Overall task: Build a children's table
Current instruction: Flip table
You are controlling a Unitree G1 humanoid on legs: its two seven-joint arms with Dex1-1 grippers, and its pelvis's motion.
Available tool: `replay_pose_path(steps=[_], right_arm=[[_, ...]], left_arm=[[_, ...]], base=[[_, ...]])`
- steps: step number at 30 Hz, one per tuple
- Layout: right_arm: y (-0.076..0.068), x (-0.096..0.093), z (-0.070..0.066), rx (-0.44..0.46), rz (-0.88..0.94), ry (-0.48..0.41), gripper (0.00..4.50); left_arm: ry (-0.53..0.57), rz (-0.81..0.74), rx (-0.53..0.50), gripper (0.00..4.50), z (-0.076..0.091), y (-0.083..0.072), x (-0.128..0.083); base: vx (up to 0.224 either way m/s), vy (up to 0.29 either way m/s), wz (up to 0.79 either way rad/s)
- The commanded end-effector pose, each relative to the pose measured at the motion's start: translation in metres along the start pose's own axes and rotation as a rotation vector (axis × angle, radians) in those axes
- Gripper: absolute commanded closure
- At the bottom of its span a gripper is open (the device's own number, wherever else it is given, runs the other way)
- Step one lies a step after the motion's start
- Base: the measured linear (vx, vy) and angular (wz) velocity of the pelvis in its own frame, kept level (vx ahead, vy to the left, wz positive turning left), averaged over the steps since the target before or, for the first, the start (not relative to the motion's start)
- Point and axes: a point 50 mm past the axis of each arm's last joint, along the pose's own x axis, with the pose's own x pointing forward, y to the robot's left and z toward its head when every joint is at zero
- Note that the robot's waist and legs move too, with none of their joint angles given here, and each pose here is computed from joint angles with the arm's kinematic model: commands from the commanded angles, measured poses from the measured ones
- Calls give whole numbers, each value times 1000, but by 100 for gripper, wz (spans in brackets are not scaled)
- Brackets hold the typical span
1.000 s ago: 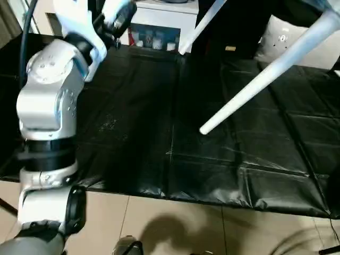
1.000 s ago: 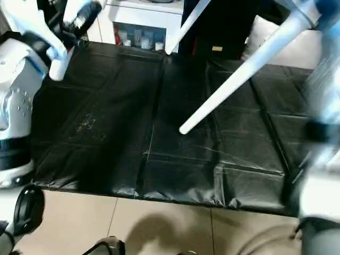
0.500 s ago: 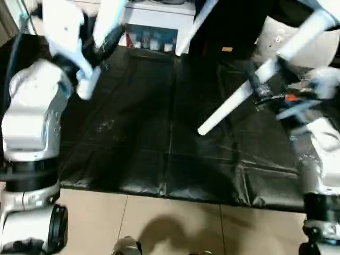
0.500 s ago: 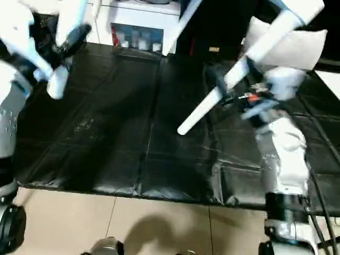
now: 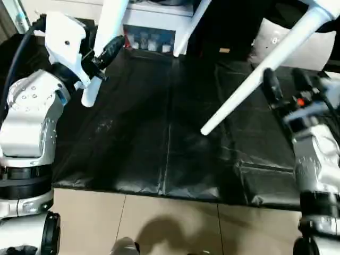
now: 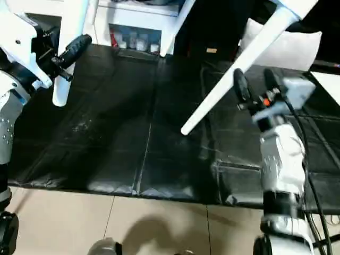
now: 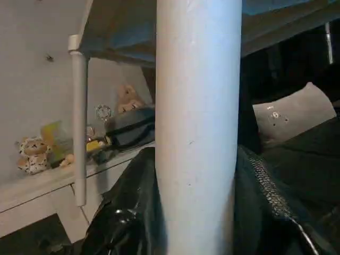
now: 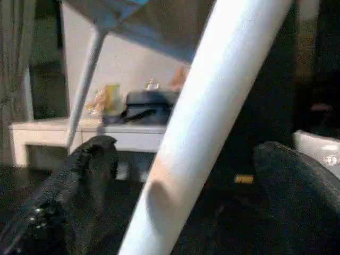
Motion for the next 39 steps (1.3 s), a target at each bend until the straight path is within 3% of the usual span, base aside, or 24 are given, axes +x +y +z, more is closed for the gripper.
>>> replay_pose_path(steps=[1,4,8,11,13,14,15,17,20,23,27,34,36,39], right_arm=[[-4,14,-11,50,1,111,0],[-10,25,-14,33,-51,136,0],[-2,29,-16,48,34,164,0],[11,28,-9,82,186,132,0],[11,28,-9,82,186,132,0],[25,18,2,104,359,96,0],[29,15,5,106,406,91,0],[30,14,6,105,413,91,0],[41,2,14,123,460,64,0],[47,-5,17,137,466,52,0],[61,-19,12,154,478,74,0],[56,-25,0,149,370,119,0],[45,-32,-8,99,257,132,0],[41,-38,-9,90,214,121,0]], left_arm=[[-26,-86,21,284,3,-10,3],[-29,-108,10,284,0,-13,2],[-28,-119,-15,286,-6,-15,0],[-17,-109,-50,286,-16,-16,-4],[-17,-109,-50,286,-16,-16,-4],[6,-103,-102,286,-33,-20,-11],[13,-101,-117,287,-38,-21,-13],[15,-101,-119,287,-39,-22,-14],[67,-93,-151,287,-61,-28,-24],[98,-83,-165,287,-73,-30,-31],[160,-59,-164,287,-90,-31,-44],[253,-41,-180,287,-110,-31,-62],[262,-19,-211,231,-115,-26,-75],[259,-18,-219,211,-115,-22,-85]], base=[[0,0,0],[0,0,0],[0,0,0],[0,0,0],[0,0,0],[0,0,0],[0,0,0],[0,0,0],[0,0,0],[0,0,0],[0,0,0],[0,0,0],[0,0,0],[0,0,0]])
